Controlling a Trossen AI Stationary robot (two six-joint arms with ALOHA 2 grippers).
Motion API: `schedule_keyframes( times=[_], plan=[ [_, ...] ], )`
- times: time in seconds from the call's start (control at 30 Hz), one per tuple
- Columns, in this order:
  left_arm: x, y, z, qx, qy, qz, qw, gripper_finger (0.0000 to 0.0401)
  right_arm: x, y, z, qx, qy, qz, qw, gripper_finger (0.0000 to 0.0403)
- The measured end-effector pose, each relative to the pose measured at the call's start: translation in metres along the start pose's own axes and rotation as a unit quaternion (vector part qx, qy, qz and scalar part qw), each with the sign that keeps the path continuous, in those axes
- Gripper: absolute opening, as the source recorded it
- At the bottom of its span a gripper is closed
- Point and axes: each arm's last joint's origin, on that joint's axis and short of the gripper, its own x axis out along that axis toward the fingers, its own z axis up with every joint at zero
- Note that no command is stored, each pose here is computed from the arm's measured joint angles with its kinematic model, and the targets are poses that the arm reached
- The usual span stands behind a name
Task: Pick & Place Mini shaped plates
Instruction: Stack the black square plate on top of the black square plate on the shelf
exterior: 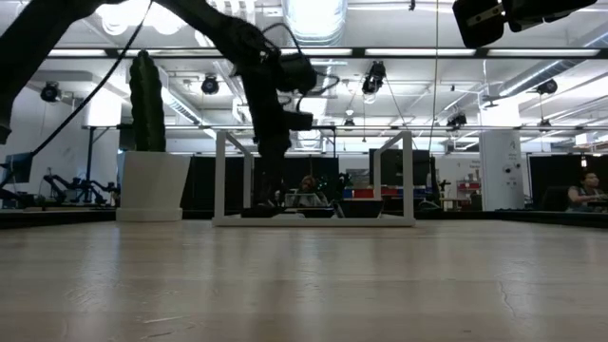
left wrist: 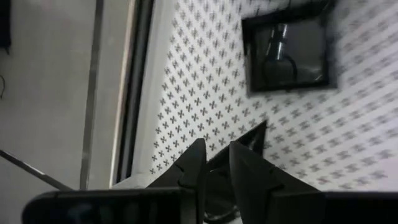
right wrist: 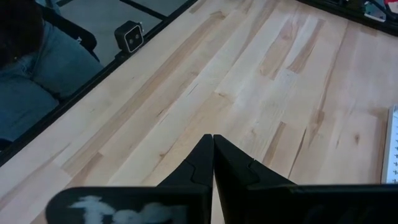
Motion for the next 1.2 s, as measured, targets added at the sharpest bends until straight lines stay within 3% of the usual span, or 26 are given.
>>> schedule_keyframes(
  times=[0.13, 0.27, 0.5, 0.83, 1.03, 1.2],
  plan=[
    [-0.035, -0.011, 0.005, -0.009, -0.008, -0.011, 1.000, 0.0067, 0.000, 0.000, -0.001, 0.000, 0.004, 0.001, 1.000, 0.0008],
    [-0.076, -0.039, 0.006, -0.010, -0.029, -0.031, 0.999, 0.0067, 0.000, 0.000, -0.001, -0.001, 0.007, 0.002, 1.000, 0.0008],
    [-0.151, -0.109, -0.004, -0.012, -0.075, -0.084, 0.994, 0.0067, 0.000, 0.000, -0.002, -0.005, 0.008, 0.002, 1.000, 0.0008],
    [-0.233, -0.206, -0.047, -0.037, -0.106, -0.148, 0.983, 0.0067, 0.000, 0.000, -0.002, -0.027, 0.008, 0.003, 1.000, 0.0008],
    [-0.261, -0.248, -0.079, -0.117, -0.075, -0.189, 0.972, 0.0067, 0.000, 0.000, -0.002, -0.027, 0.008, 0.002, 1.000, 0.0008],
    [-0.278, -0.276, -0.108, -0.213, -0.042, -0.220, 0.951, 0.0067, 0.000, 0.000, -0.001, -0.036, 0.006, 0.002, 0.999, 0.0008]
  ],
)
